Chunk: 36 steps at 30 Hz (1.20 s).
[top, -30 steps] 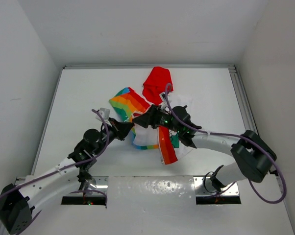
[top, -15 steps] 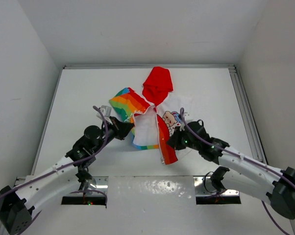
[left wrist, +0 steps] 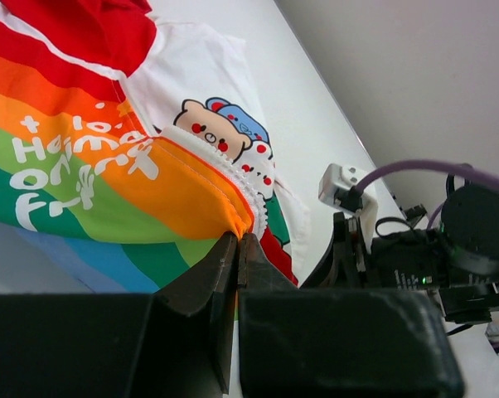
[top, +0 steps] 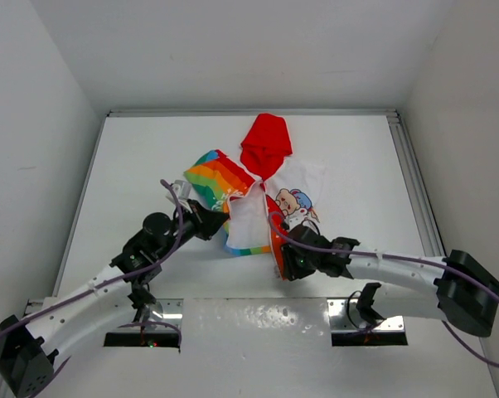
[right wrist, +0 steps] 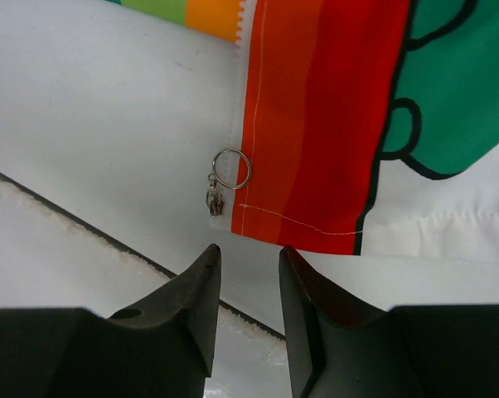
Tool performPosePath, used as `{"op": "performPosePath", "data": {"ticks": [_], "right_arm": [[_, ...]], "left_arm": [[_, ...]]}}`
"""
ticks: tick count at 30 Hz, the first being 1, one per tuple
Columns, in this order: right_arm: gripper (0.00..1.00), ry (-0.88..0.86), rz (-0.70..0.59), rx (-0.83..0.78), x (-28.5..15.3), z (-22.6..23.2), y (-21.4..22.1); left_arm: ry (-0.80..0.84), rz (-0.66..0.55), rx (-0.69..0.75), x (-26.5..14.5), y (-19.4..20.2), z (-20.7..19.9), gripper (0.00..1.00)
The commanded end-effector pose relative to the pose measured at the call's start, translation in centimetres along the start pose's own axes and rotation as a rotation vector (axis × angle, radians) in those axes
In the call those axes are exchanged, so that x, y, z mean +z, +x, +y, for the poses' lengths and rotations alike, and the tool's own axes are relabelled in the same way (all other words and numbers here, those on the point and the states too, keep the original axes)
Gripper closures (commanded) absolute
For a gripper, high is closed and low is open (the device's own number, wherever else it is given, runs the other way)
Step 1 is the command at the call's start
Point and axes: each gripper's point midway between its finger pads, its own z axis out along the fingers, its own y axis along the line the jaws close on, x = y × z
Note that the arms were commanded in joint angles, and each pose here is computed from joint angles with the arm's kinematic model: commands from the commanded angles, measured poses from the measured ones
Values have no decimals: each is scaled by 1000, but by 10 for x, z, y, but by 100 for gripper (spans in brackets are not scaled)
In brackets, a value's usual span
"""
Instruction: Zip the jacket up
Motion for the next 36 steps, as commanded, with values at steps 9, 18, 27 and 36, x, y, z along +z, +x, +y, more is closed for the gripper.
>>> {"op": "performPosePath", "data": {"ticks": [9,18,27,36], "right_arm": [[62,165,-70,-125,9,-2,-17],[60,245,-84,-176,11,-1,-19],[59,270,-52,-142,25,-9,-1],[81,263,-17,-105,29,-15,16]], "left_arm": [[40,-54,16,-4,-21,-16,100],[37,-63,15,-4,-19,-12,100],[31,-66,25,-6,-22,-13,100],[39,-81,30,-8,-25,-14,100]]}}
